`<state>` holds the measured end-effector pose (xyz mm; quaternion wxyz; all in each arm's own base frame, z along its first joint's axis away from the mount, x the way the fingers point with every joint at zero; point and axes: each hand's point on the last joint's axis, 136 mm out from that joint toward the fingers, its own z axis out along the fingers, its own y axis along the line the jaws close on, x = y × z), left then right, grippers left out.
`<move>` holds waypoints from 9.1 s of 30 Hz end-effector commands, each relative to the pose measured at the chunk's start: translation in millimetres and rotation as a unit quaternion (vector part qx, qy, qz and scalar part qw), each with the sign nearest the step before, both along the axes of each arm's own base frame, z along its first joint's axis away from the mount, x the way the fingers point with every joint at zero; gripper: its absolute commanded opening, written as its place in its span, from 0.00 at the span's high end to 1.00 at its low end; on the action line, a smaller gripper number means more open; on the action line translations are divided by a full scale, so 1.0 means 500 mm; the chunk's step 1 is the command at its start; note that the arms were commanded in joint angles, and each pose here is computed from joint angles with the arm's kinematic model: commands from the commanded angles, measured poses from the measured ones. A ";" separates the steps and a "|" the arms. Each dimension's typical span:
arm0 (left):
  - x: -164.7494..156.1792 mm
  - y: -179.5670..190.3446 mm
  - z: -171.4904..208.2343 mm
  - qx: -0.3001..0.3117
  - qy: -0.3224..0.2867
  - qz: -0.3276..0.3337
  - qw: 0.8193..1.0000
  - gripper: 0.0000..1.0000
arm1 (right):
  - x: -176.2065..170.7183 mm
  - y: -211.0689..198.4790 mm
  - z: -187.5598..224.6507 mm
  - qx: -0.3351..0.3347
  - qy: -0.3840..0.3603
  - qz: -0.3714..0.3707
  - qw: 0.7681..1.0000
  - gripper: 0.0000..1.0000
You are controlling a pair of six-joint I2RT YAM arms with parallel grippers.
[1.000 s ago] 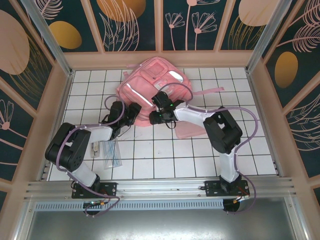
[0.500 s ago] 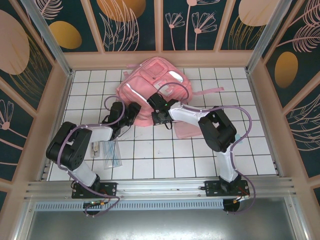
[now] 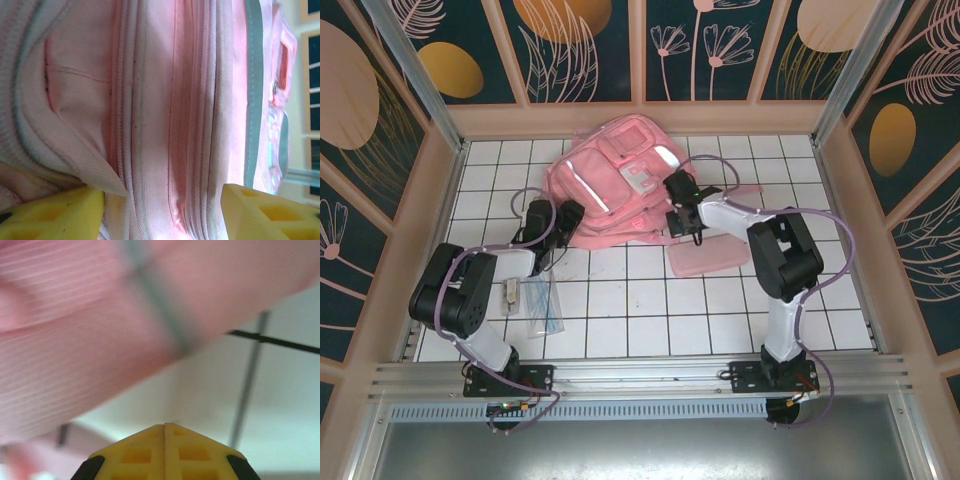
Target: Pack the student bag
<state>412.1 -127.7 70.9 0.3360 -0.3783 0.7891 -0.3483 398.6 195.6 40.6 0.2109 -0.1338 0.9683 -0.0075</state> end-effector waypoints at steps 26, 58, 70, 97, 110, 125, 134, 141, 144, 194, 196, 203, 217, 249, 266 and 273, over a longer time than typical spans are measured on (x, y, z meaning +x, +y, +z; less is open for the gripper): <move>-0.011 -0.033 0.147 0.106 -0.063 -0.140 0.983 0.15 | 0.070 0.217 0.140 0.302 -0.028 0.051 0.951 0.42; 0.012 -0.058 0.002 0.098 0.004 -0.172 0.980 0.14 | -0.089 0.334 0.235 0.478 0.087 0.170 0.858 0.37; 0.008 -0.051 0.026 0.121 0.004 -0.177 0.977 0.15 | 0.024 0.167 0.168 0.404 0.020 -0.015 0.915 0.40; -0.009 -0.226 0.112 0.265 -0.022 -0.288 0.920 0.26 | 0.202 0.069 0.036 0.363 -0.008 -0.173 0.916 0.78; 0.044 -0.233 0.040 0.194 0.030 -0.165 0.967 0.30 | 0.125 0.121 0.066 0.421 -0.007 -0.185 0.888 1.00; 0.085 -0.191 -0.097 0.323 0.104 -0.148 0.929 0.54 | 0.101 0.155 0.057 0.437 0.004 -0.173 0.883 1.00; 0.088 -0.179 -0.086 0.344 0.097 -0.144 0.923 0.96 | 0.096 0.140 0.051 0.427 -0.004 -0.182 0.886 1.00; 0.074 -0.181 -0.030 0.320 0.063 -0.146 0.934 1.00 | 0.112 0.118 0.030 0.421 -0.011 -0.215 0.881 0.99; 0.062 -0.178 -0.029 0.313 0.063 -0.146 0.936 1.00 | 0.120 0.112 0.022 0.418 -0.015 -0.229 0.879 0.98; 0.009 -0.184 -0.061 0.275 0.093 -0.308 0.906 0.34 | 0.141 0.099 0.065 0.421 -0.034 -0.236 0.875 0.83; 0.019 -0.195 -0.065 0.265 0.075 -0.311 0.910 0.34 | 0.141 0.098 0.065 0.422 -0.035 -0.236 0.875 0.83; 0.040 -0.237 -0.036 0.216 0.025 -0.321 0.922 0.37 | 0.138 0.102 0.069 0.421 -0.036 -0.232 0.876 0.83; 0.019 -0.257 0.043 0.154 -0.003 -0.316 0.936 0.40 | 0.136 0.103 0.067 0.422 -0.037 -0.233 0.875 0.83; 0.043 -0.189 -0.051 0.368 0.131 -0.316 0.865 0.88 | 0.136 0.114 0.066 0.425 -0.036 -0.225 0.876 0.84; 0.023 -0.309 0.064 0.191 0.026 -0.384 0.903 1.00 | 0.084 0.118 0.133 0.437 -0.011 -0.178 0.882 0.45; 0.012 -0.361 0.145 0.128 -0.022 -0.398 0.908 1.00 | 0.034 0.160 0.168 0.494 0.041 -0.147 0.856 0.20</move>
